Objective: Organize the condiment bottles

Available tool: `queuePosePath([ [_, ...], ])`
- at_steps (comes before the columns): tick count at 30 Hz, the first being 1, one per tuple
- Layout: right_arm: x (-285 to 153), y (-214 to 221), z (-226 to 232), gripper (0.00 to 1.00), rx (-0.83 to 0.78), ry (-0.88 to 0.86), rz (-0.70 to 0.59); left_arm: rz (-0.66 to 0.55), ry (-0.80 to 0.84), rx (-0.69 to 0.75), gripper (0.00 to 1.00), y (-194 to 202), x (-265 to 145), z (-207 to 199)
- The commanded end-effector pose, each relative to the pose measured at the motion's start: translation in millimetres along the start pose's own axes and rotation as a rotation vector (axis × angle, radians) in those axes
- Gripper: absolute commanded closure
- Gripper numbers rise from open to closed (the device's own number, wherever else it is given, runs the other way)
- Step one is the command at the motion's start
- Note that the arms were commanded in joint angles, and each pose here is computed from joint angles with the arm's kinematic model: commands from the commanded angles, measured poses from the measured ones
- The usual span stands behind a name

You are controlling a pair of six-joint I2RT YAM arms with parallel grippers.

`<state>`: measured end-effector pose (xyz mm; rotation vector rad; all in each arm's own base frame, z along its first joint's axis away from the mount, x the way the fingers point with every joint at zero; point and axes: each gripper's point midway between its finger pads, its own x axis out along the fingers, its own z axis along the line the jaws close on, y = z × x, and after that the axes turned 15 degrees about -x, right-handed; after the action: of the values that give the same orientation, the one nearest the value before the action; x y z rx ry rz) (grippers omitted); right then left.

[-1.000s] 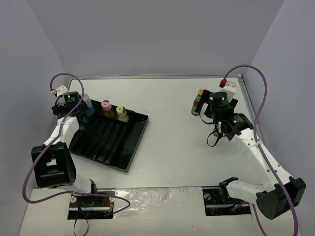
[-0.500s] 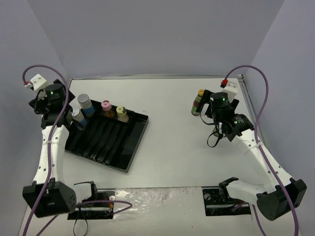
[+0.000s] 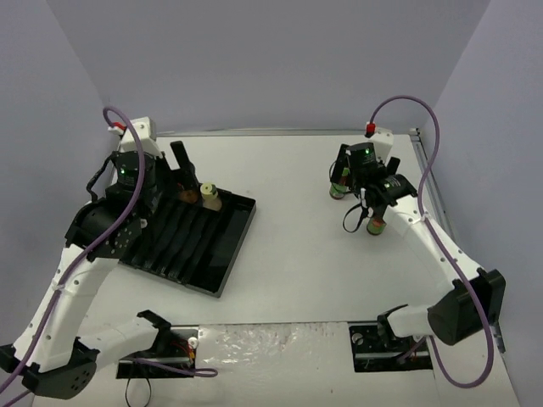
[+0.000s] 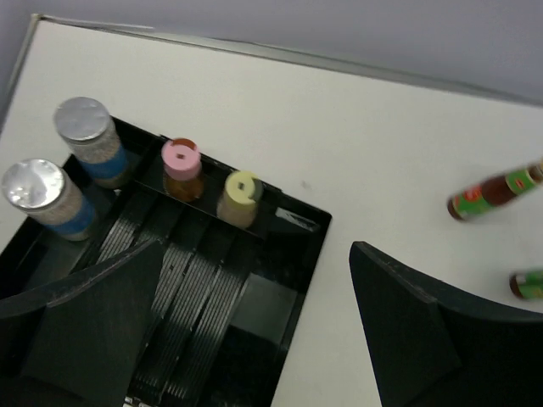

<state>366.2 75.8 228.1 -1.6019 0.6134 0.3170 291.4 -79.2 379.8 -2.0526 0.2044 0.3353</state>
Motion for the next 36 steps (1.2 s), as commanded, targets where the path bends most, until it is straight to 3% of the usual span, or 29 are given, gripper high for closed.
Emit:
queuePosePath([
  [1, 10.4, -31.3, 0.4, 0.00, 0.007, 0.059, -0.064, 0.060, 0.076, 0.057, 0.12, 19.4, -49.6, -1.1],
  [8, 39.6, -39.1, 10.7, 0.00, -0.011, 0.092, -0.044, 0.150, 0.060, 0.160, 0.12, 47.7, -70.7, 26.8],
  [12, 54.0, -49.6, 19.5, 0.01, -0.015, 0.093, -0.042, 0.141, 0.056, 0.171, 0.11, 45.9, -77.9, 36.0],
  [36, 121.5, -23.7, 19.2, 0.05, -0.038, 0.104, 0.072, 0.141, 0.082, 0.162, 0.11, 49.6, -79.0, 35.2],
])
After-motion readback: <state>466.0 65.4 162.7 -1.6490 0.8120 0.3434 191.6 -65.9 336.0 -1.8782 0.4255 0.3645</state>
